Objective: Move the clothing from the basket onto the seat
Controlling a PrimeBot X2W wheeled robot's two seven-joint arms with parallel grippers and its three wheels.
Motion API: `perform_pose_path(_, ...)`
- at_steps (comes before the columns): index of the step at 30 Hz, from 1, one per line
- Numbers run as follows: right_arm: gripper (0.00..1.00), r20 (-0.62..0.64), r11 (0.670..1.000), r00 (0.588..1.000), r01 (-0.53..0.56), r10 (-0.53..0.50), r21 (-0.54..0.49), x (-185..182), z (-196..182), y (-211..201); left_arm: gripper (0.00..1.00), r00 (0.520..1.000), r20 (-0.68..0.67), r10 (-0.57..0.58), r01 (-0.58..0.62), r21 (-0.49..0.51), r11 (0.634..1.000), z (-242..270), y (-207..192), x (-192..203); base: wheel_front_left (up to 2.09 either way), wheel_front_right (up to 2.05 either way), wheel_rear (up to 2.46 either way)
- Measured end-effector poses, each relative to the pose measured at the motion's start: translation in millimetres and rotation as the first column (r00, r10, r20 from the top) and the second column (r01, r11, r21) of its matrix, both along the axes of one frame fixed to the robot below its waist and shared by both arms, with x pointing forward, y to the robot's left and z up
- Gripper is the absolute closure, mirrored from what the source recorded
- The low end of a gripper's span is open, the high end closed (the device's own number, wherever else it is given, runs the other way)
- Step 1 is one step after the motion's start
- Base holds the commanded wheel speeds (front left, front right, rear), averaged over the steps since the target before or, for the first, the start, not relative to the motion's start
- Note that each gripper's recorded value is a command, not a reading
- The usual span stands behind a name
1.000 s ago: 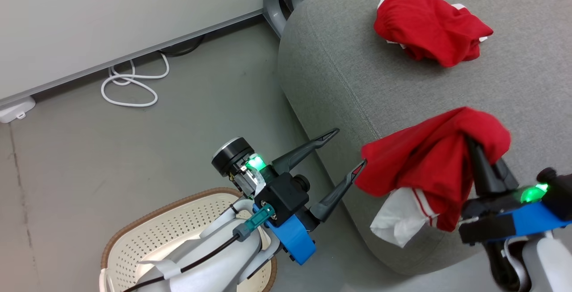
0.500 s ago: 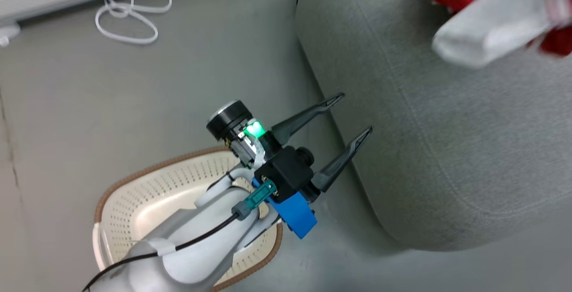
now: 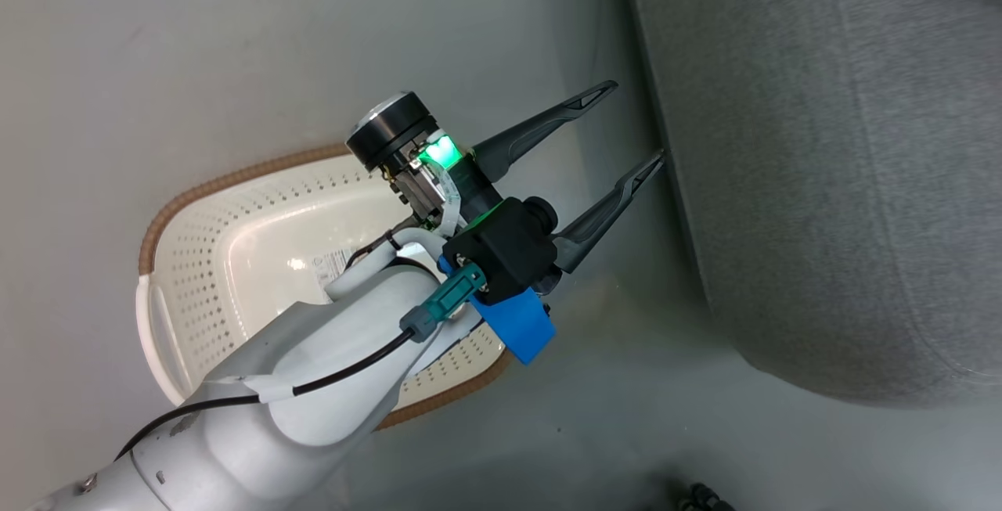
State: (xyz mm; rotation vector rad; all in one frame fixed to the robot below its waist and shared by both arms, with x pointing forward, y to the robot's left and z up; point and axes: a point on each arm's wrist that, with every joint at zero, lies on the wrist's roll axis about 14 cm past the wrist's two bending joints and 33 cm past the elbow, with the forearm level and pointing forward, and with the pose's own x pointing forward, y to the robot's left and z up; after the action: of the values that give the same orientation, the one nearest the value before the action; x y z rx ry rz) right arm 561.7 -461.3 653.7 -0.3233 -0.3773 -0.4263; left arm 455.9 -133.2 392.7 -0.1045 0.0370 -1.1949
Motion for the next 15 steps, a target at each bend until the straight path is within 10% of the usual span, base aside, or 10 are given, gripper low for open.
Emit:
perform_pose_path(10, 1.0, -0.351, 0.958, 0.936, 0.109, -0.01, 0.265, -7.7, -199.6, 6.5, 0.0, 0.998, -0.058, 0.025, -0.023, 0.026, 0.999, -32.5, 10.6, 3.0, 0.0, 0.0, 0.0)
perform_pose_path(15, 1.0, -0.4, 0.94, 0.916, 0.148, -0.013, 0.307, -31.6, -223.9, 10.4, 0.0, 0.999, -0.031, 0.037, -0.036, 0.027, 0.999, -22.7, 12.9, 6.0, 0.0, 0.0, 0.0)
